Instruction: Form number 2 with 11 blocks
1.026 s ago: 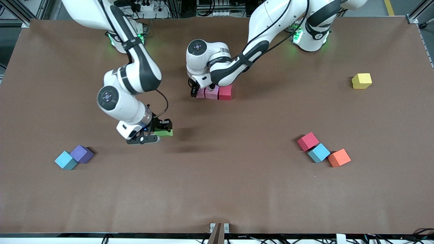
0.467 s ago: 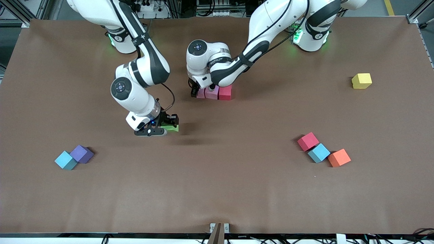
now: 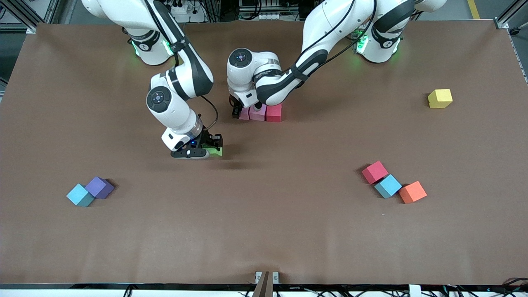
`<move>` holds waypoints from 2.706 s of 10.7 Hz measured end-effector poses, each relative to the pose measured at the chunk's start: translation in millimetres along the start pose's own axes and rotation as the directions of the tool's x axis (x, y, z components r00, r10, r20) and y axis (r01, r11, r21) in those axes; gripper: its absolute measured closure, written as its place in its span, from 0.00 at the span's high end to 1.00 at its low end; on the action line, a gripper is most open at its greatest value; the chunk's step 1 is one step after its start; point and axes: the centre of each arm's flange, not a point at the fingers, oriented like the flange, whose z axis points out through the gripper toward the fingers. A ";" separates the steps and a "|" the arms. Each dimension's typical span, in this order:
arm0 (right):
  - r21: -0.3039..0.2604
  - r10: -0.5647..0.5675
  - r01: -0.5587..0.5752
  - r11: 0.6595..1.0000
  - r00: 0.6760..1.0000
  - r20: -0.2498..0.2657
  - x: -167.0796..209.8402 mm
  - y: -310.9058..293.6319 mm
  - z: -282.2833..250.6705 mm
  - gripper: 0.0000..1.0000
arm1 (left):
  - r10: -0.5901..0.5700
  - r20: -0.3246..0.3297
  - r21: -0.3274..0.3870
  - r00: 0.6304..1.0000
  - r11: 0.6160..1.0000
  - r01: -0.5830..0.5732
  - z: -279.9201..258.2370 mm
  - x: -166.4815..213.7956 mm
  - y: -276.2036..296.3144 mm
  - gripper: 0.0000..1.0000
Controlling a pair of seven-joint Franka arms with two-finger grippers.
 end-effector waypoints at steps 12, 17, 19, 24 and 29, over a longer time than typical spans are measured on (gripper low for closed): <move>-0.001 0.003 -0.003 1.000 1.000 -0.001 0.3 1.8 -0.5 0.55 | -0.004 -0.022 0.003 1.000 1.000 0.004 7.4 14.0 2.1 1.00; -0.001 0.003 -0.003 1.000 1.000 -0.001 0.3 1.8 -0.5 0.55 | 0.028 -0.017 -0.007 0.999 1.000 -0.029 0.5 10.8 1.7 1.00; -0.001 0.003 -0.003 1.000 1.000 -0.001 0.4 1.8 -0.5 0.55 | 0.031 -0.020 -0.007 0.999 0.999 -0.031 -0.5 10.8 0.6 1.00; -0.001 0.003 -0.003 1.000 1.000 -0.001 0.4 1.9 -0.6 0.55 | 0.027 -0.020 0.039 0.999 0.999 -0.026 -15.1 12.7 -2.1 1.00; -0.001 0.006 -0.006 1.000 1.000 -0.001 0.2 1.8 -0.5 0.55 | 0.002 -0.002 0.024 1.000 1.000 -0.002 -38.9 19.8 14.8 1.00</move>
